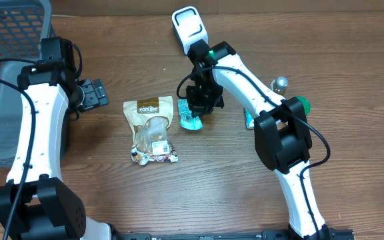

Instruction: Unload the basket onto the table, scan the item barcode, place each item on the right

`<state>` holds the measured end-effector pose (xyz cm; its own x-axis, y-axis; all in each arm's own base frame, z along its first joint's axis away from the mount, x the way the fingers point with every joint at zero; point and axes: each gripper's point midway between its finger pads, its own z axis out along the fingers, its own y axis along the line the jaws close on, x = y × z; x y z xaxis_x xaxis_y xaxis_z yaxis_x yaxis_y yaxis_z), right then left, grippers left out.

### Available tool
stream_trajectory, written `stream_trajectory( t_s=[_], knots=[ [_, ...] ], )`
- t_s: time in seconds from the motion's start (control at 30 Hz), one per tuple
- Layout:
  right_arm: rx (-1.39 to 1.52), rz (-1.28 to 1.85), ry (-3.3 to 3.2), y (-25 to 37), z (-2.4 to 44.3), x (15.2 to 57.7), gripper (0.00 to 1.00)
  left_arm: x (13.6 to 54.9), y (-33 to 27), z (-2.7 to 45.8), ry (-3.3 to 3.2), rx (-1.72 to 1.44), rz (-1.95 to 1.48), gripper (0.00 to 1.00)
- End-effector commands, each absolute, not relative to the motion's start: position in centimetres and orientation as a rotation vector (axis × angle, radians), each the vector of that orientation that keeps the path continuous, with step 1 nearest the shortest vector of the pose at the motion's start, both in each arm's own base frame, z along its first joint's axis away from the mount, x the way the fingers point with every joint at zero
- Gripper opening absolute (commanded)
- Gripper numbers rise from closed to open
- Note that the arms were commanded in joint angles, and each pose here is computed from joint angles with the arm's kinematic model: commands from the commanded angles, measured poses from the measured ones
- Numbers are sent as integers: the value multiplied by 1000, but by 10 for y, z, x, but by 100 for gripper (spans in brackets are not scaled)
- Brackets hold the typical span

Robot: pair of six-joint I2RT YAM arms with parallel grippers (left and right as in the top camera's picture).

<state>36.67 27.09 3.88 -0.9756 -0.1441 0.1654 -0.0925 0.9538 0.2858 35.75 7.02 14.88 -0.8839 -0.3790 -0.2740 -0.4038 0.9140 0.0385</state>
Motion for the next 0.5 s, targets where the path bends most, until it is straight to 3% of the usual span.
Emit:
stream_trajectory(
  t_s=[0.0, 0.03, 0.07, 0.1, 0.17, 0.33, 0.47],
  knots=[
    [240, -385, -3011, 268, 62, 376, 4, 361, 73, 161, 2781, -570, 153, 100],
    [242, -384, -3012, 269, 62, 376, 9, 361, 73, 161, 2781, -570, 153, 99],
    [243, -376, -3015, 268, 62, 376, 33, 361, 73, 161, 2780, -571, 153, 99],
    [243, -357, -3021, 266, 61, 376, 47, 361, 73, 161, 2781, -570, 153, 99],
    [243, -331, -3030, 263, 61, 378, 53, 361, 73, 161, 2781, -570, 153, 99],
    [166, -269, -3065, 257, 59, 383, 54, 361, 73, 161, 2781, -570, 153, 100],
    [191, -259, -3089, 263, 58, 385, 33, 361, 73, 161, 2780, -571, 153, 99]
  ],
)
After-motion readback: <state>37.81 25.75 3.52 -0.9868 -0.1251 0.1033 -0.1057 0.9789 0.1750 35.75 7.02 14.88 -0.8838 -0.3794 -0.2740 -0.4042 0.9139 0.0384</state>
